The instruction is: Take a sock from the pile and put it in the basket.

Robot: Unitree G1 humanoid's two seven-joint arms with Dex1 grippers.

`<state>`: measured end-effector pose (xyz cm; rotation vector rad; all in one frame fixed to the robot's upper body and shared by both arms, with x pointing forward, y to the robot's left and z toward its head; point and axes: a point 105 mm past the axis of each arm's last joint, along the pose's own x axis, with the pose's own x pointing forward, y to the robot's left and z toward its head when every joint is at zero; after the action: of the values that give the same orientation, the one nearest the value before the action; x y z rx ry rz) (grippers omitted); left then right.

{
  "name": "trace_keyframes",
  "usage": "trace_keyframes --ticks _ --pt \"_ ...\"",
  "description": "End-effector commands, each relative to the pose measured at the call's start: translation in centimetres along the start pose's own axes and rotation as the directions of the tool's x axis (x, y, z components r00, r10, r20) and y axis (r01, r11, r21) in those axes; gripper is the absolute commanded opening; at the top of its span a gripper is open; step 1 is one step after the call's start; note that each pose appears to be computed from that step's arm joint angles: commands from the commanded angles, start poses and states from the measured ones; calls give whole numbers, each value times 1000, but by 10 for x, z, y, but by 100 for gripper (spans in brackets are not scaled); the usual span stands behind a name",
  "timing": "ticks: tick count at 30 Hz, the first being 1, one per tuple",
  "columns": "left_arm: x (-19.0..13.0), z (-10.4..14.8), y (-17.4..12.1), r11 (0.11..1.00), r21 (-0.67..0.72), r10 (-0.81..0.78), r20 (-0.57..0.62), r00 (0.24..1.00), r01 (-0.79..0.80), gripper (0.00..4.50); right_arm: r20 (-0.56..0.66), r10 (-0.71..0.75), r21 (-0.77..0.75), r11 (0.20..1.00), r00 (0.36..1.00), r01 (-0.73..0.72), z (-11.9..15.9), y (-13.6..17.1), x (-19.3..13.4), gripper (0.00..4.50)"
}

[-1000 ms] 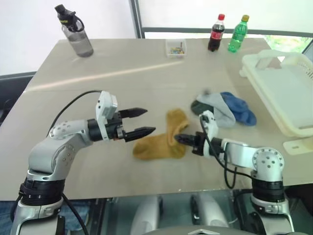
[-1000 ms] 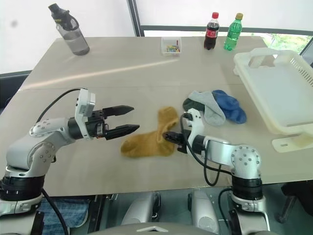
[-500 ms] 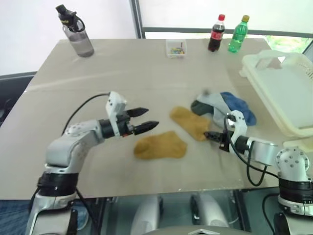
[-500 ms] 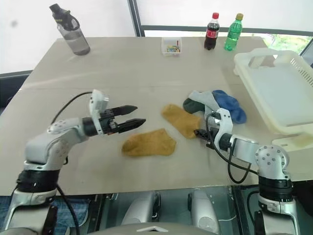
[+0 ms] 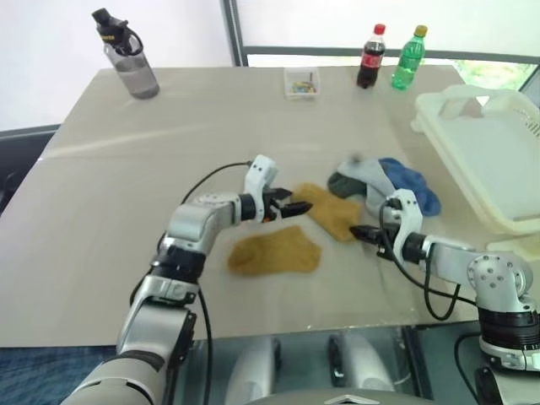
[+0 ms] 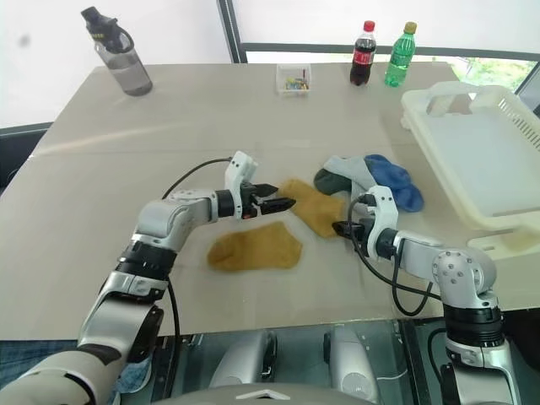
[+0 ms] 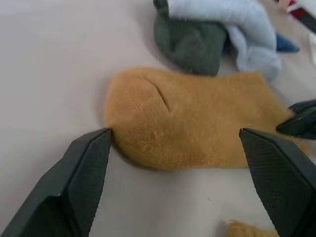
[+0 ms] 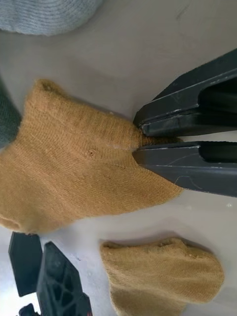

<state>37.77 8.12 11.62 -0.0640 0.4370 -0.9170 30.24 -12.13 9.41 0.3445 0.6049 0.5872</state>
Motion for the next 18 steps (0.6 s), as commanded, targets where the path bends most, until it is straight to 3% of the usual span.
trace_keyframes --ticks 1,5,8,11,13,16,18 --pt "8 0 11 997 -26 69 -29 997 -70 436 21 -10 -21 1000 1000 11 3 1 0 32" --pt "17 1 11 997 -25 69 -45 997 -70 436 29 -13 -19 1000 999 13 2 2 2 32" --pt "23 0 5 999 -27 36 -58 998 -38 363 35 -20 -19 1000 999 21 1 2 1 22" --pt "27 -1 0 999 -32 12 -65 998 -14 242 43 -29 -17 999 999 30 2 0 -1 22" --pt "27 -1 -1 999 -34 6 -67 998 -8 208 46 -34 -15 999 998 35 2 0 -2 22" --pt "27 -1 -2 999 -35 -2 -65 998 -1 108 46 -36 -15 999 998 37 1 -1 -2 22" --pt "25 0 -3 999 -37 -9 -59 998 6 20 45 -35 -15 999 998 36 1 0 -1 22"
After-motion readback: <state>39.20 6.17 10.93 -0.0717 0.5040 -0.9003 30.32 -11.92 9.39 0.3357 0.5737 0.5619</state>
